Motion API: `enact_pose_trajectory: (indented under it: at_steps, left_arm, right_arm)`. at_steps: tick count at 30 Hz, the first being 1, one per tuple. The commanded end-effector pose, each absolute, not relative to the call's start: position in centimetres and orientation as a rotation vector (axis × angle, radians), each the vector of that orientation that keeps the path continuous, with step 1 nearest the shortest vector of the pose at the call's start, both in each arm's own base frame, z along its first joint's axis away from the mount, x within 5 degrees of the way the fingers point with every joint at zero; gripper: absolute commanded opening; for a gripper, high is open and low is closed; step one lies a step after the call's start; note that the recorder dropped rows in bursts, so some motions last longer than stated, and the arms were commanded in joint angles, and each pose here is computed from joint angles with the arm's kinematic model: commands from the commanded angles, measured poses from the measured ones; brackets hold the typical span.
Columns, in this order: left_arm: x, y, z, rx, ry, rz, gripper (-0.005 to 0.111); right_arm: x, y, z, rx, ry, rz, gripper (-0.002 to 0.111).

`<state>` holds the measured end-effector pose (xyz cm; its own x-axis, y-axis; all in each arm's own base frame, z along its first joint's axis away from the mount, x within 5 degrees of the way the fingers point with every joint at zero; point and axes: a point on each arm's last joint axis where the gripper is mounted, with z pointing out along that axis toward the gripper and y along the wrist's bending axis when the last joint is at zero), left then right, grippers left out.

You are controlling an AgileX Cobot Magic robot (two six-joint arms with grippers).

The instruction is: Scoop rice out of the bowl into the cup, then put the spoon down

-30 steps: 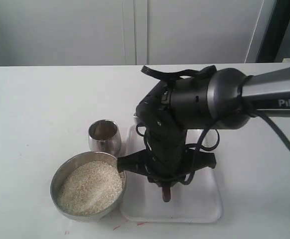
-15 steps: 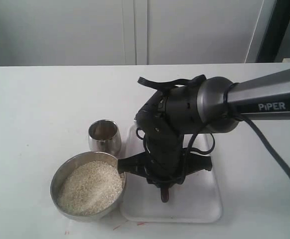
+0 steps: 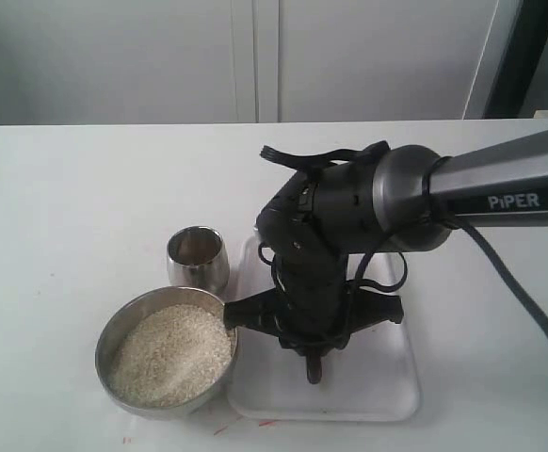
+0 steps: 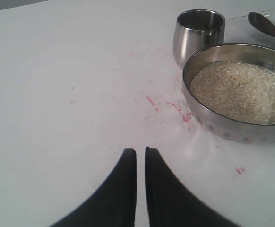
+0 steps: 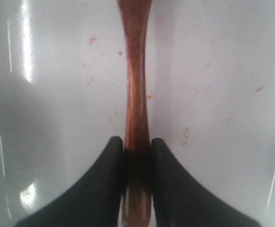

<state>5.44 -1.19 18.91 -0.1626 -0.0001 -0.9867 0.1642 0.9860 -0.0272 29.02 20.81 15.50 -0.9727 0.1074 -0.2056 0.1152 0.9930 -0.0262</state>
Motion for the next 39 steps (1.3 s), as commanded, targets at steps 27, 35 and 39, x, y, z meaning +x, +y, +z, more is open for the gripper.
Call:
enact_pose_trajectory:
  at_steps: [27,35,39]
  left_arm:
    - [5.4,-1.2,19.1,0.123,1.725,-0.158,0.014]
    - [5.4,-1.2,19.1,0.123,1.725,-0.158,0.014]
    - [5.4,-1.2,19.1,0.123,1.725,-0.158,0.014]
  right_arm:
    - [25.4,17.5,23.6,-0.033,2.985,-0.204,0.05]
    - [21.6,16.9,29.3,-0.163,2.888,-0.081,0.048]
    - [19.3,16.8,31.9,-0.211,2.816,0.04,0.042]
